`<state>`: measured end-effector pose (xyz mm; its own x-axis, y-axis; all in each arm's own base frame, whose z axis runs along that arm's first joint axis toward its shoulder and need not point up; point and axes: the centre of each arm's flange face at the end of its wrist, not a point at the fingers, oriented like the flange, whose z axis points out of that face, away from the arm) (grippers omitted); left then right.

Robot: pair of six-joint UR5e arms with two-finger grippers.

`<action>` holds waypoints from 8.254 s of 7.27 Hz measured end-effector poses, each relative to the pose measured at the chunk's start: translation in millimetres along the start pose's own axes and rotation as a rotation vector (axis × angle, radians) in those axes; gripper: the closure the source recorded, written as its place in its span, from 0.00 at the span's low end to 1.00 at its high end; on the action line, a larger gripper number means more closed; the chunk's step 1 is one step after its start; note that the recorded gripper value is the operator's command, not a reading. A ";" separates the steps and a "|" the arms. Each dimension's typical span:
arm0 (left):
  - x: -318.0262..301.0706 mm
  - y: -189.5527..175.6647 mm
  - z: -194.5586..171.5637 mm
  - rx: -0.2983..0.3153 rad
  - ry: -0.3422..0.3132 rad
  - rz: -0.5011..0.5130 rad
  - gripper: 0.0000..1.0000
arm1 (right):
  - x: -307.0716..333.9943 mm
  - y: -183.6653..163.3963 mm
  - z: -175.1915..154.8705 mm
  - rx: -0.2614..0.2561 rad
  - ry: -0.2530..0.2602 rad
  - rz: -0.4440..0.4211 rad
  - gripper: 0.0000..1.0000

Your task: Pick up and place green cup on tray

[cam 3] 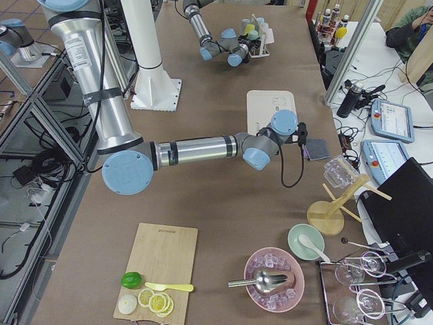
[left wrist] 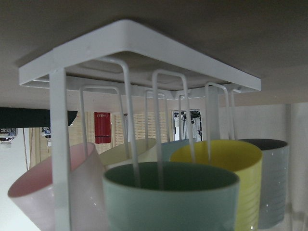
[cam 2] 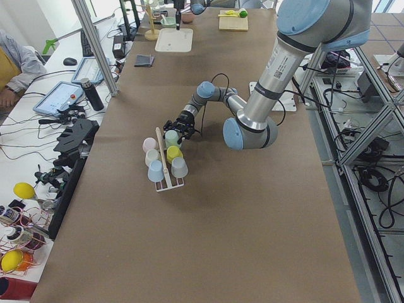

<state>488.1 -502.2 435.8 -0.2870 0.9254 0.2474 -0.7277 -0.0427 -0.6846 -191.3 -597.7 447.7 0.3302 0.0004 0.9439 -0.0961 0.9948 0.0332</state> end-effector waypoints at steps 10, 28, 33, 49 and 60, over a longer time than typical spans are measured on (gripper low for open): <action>7.1 90.4 -24.0 0.018 0.020 0.043 0.62 | -176.7 62.6 212.4 0.060 0.097 0.005 1.00; -71.0 126.2 -187.2 1.607 0.625 -1.859 0.62 | -70.7 -14.8 -10.6 0.201 0.550 -0.218 0.00; -107.1 79.2 -265.8 1.771 0.375 -2.133 0.64 | 77.2 39.2 -160.1 -0.038 0.544 -0.102 0.00; -135.0 -13.7 -265.0 1.590 0.386 -2.647 0.63 | 232.6 87.2 -174.3 -0.026 0.460 -0.024 0.00; -115.0 -39.2 -299.4 1.512 0.304 -2.592 0.59 | 233.4 87.3 -176.9 -0.022 0.449 -0.018 0.00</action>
<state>736.1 -494.2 228.9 0.6884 -0.1267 -0.7141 0.7161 0.2751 0.6415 43.5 -492.8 612.8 0.7066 0.0219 0.7072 -0.0678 0.9970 0.0368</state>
